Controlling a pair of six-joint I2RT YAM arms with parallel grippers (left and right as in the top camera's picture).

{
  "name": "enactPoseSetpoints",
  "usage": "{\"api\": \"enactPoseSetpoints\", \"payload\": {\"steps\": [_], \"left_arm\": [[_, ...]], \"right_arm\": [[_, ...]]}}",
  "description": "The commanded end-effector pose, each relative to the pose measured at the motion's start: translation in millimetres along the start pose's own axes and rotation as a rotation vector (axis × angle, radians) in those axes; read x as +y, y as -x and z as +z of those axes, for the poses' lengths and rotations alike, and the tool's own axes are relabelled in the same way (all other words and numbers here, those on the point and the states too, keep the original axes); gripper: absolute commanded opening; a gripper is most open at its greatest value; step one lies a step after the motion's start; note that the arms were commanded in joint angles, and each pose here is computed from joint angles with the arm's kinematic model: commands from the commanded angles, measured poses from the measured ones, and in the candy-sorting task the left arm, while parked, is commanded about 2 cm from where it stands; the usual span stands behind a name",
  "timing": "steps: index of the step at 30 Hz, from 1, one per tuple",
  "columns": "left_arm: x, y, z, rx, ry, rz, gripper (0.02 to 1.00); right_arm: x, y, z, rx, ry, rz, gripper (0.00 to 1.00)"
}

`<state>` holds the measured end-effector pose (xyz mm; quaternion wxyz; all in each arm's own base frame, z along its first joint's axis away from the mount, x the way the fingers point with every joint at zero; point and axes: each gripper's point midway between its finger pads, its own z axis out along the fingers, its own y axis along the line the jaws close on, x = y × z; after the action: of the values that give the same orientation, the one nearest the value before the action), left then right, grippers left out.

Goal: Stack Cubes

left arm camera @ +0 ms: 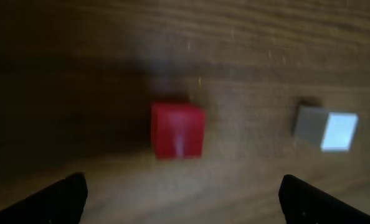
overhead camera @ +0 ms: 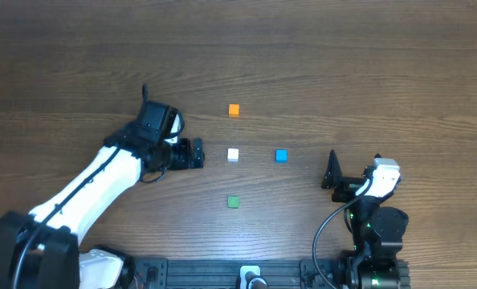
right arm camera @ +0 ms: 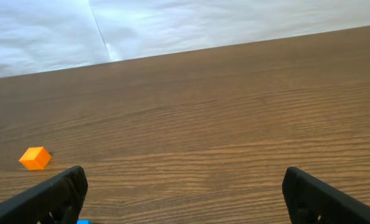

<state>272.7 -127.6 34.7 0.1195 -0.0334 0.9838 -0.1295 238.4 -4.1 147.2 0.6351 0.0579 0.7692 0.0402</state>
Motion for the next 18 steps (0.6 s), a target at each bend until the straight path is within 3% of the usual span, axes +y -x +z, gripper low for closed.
{"api": "enactPoseSetpoints", "payload": {"steps": [1, 11, 18], "left_arm": [[7, 7, 12, -0.015, 0.057, -0.003, 0.998], [7, 22, 26, -0.042, 0.095, 0.088, 0.991], [-5, 22, 32, -0.019, 0.120, 0.186, 0.912]], "right_arm": [[3, -5, 0, 0.020, 0.014, -0.003, 0.993], [3, -5, 0, 0.020, 0.014, -0.003, 0.993], [3, -5, 0, 0.020, 0.014, -0.003, 0.993]]}}
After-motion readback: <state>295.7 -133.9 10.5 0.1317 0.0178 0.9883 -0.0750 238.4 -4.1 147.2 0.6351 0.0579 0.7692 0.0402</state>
